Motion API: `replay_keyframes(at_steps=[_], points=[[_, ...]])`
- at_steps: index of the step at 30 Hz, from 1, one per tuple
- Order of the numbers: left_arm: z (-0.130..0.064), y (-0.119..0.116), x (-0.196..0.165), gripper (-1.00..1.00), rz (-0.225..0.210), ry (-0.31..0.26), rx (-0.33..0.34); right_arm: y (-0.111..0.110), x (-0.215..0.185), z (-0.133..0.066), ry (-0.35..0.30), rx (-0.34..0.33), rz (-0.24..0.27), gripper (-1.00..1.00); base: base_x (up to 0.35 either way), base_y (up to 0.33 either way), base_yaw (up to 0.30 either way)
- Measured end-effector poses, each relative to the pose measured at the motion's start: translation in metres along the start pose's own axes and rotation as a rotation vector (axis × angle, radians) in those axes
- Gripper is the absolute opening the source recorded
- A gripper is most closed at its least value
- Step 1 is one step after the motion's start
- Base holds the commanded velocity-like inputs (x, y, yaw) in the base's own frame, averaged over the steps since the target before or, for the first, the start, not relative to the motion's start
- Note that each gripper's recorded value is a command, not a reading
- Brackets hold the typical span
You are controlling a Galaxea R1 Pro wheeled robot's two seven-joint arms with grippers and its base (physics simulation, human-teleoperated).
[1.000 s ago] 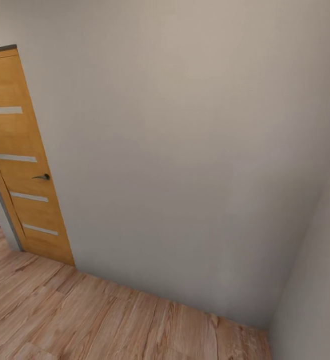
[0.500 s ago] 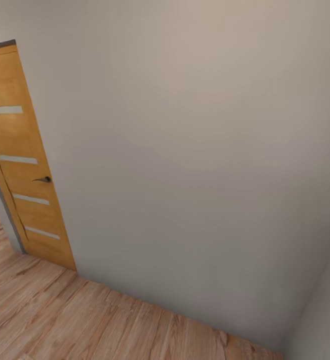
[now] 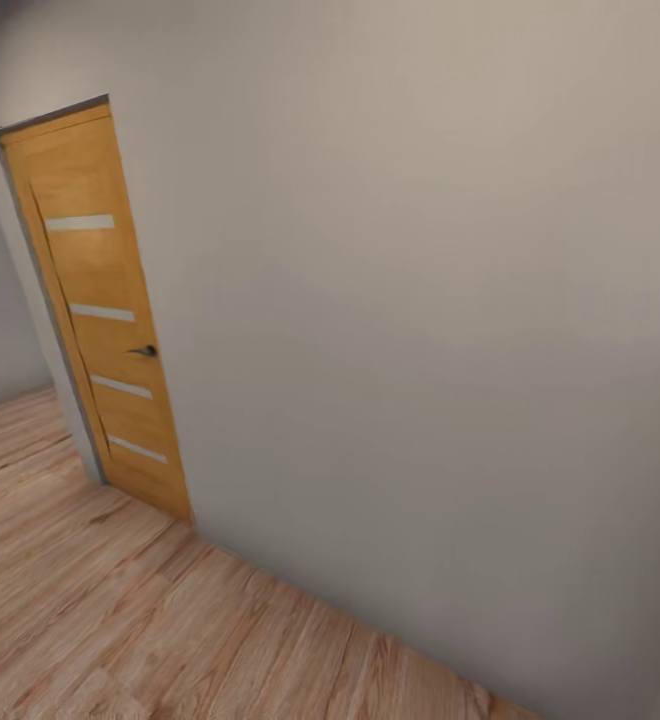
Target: Move the two storage containers from the living room to the garage. In the garage, place one container on the floor and stack the other container on top of it (either order is fine).
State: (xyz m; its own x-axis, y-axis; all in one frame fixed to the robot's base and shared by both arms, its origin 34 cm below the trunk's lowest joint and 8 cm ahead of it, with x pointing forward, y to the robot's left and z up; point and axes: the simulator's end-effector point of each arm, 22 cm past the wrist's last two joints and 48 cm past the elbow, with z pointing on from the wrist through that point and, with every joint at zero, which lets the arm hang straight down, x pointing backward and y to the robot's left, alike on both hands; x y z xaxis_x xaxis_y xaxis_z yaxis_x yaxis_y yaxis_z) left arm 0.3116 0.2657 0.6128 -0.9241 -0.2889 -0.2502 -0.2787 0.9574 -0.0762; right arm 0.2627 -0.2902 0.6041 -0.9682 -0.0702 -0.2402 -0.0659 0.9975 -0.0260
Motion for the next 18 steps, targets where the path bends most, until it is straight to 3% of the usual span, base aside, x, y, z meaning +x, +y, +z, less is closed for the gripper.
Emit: replay_keyframes(at_steps=[18], points=[[0.0,-0.0003,0.0001,1.0,-0.002,0.0,0.0,0.0,-0.0001,0.0,0.0,0.0,-0.004,1.0,0.0,0.0,0.273]])
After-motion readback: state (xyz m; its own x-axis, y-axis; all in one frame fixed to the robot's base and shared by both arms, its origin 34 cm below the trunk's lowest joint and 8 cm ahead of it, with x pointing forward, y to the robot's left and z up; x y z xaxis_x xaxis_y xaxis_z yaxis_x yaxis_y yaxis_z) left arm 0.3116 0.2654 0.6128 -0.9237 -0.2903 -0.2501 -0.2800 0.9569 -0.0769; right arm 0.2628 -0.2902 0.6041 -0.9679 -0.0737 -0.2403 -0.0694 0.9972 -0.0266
